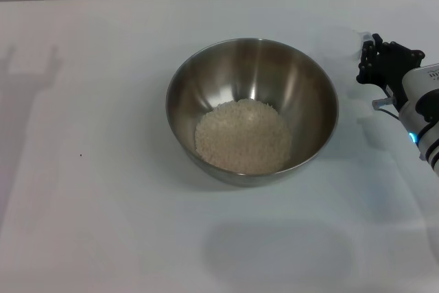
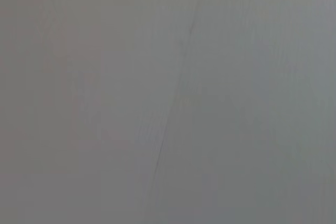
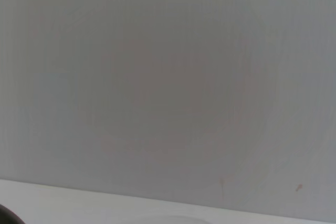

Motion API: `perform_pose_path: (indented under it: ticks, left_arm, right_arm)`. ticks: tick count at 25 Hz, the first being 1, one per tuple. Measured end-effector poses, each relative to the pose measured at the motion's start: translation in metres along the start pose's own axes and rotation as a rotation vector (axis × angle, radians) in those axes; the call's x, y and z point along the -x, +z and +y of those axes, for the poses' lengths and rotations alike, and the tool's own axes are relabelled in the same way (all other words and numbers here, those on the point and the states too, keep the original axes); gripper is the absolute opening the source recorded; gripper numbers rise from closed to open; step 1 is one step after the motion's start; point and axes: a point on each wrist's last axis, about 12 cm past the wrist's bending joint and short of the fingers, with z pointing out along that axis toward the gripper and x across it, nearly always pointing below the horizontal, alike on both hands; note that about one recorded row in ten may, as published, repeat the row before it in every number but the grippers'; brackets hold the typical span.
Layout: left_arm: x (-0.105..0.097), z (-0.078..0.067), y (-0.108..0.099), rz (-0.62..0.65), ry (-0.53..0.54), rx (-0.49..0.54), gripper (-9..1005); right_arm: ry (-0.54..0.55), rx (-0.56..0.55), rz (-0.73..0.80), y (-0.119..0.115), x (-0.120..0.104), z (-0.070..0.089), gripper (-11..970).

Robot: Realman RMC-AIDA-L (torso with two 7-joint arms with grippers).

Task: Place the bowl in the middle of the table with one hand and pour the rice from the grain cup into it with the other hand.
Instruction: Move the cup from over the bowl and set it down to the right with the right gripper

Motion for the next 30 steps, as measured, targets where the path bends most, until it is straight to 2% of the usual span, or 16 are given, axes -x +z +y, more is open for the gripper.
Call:
perform_pose_path:
  ticks: [6,11,30]
  left_arm:
    - [0.0003,0.0001,0.0000,-0.002,0.000,-0.001,864]
    - [0.0005,0.0003,0.0001,-0.003,0.000,0.000,864]
    - [0.0015,0.0021,-0.0017,-0.005,0.004,0.002,864]
  right_arm:
    - [-0.006,0.003,0.002,0.0008,0.0004,-0.0004,73]
    - [-0.009,0.004,0.003,0.0007,0.0001,-0.0003,147]
    - [-0.008,0.002,0.020,-0.0085,-0.0086,-0.0006,145]
